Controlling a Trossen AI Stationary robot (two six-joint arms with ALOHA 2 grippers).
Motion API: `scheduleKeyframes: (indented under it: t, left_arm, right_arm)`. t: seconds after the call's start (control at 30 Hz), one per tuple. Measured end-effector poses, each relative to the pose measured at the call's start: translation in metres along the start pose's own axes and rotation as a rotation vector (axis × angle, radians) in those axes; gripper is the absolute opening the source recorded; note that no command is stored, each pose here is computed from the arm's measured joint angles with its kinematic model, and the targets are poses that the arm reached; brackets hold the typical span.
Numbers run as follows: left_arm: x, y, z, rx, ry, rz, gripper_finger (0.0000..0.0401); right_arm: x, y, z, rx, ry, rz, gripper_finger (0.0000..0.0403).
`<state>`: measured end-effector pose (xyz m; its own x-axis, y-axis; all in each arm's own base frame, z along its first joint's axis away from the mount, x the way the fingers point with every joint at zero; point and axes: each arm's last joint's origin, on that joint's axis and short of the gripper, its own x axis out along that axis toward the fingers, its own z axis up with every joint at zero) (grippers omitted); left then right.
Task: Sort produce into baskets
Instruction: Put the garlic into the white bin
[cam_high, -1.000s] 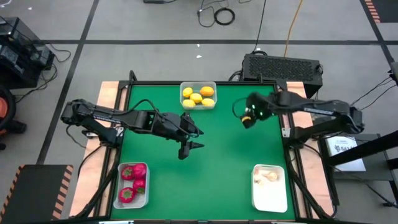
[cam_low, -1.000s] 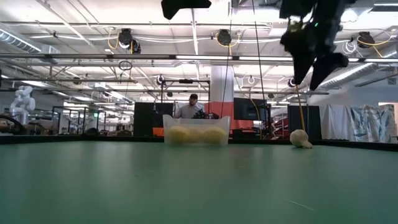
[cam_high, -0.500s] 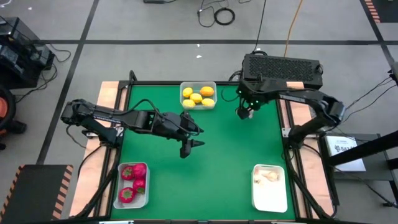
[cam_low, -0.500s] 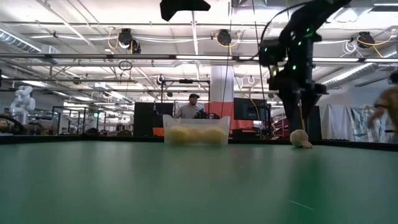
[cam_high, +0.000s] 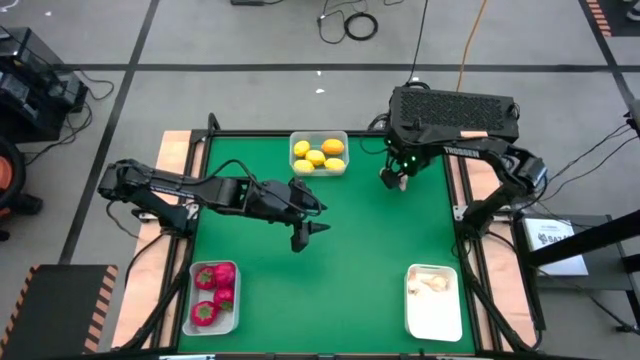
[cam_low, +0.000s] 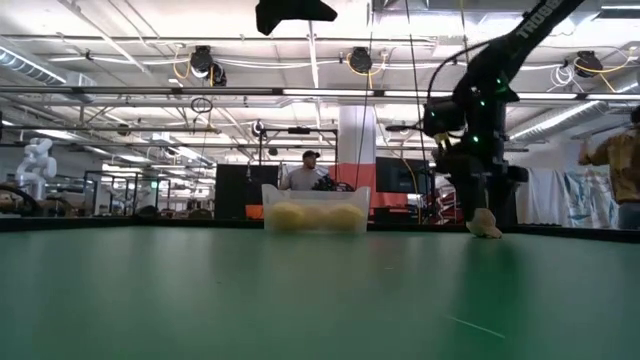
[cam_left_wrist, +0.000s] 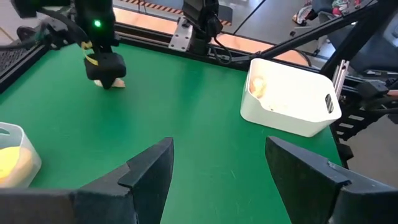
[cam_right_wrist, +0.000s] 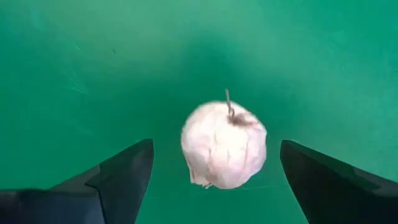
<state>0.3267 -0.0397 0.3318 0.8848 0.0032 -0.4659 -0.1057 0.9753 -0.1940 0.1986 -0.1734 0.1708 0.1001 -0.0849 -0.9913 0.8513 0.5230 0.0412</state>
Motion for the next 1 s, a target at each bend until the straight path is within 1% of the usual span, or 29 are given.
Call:
scheduleKeyframes:
  t: [0.2,0.4,0.53,0.7,0.77,0.87,0.93,1.0]
  left_arm:
    - [0.000,0.000,0.000,0.001,-0.002,0.008,0.0260]
    - [0.000,0.003,0.001,-0.002,-0.007,0.026,0.0260]
    - [0.000,0.003,0.001,0.002,-0.007,0.027,0.0260]
    - [0.000,0.003,0.001,0.003,-0.003,0.016,0.0260]
    - [-0.004,0.003,0.001,0.009,0.005,0.005,0.0260]
    - [-0.015,0.004,0.003,0.026,0.010,0.004,0.0260]
    - [-0.023,0.005,0.002,0.039,0.028,0.009,0.0260]
    - [-0.031,0.006,0.002,0.055,0.046,0.014,0.0260]
  right_arm:
    - [0.019,-0.006,-0.010,0.026,-0.016,0.005,0.0336]
    - [0.024,-0.006,-0.011,0.049,-0.042,0.011,0.0312]
    - [0.023,-0.005,-0.007,0.084,-0.078,0.023,0.0280]
    - [0.024,-0.004,-0.010,0.128,-0.055,0.027,0.0226]
    - [0.024,-0.002,-0.012,0.128,-0.033,0.027,0.0202]
    - [0.023,0.003,-0.015,0.132,-0.008,0.066,0.0170]
    - [0.022,0.008,-0.017,0.141,0.000,0.099,0.0156]
    - [0.018,0.015,-0.017,0.149,0.001,0.131,0.0151]
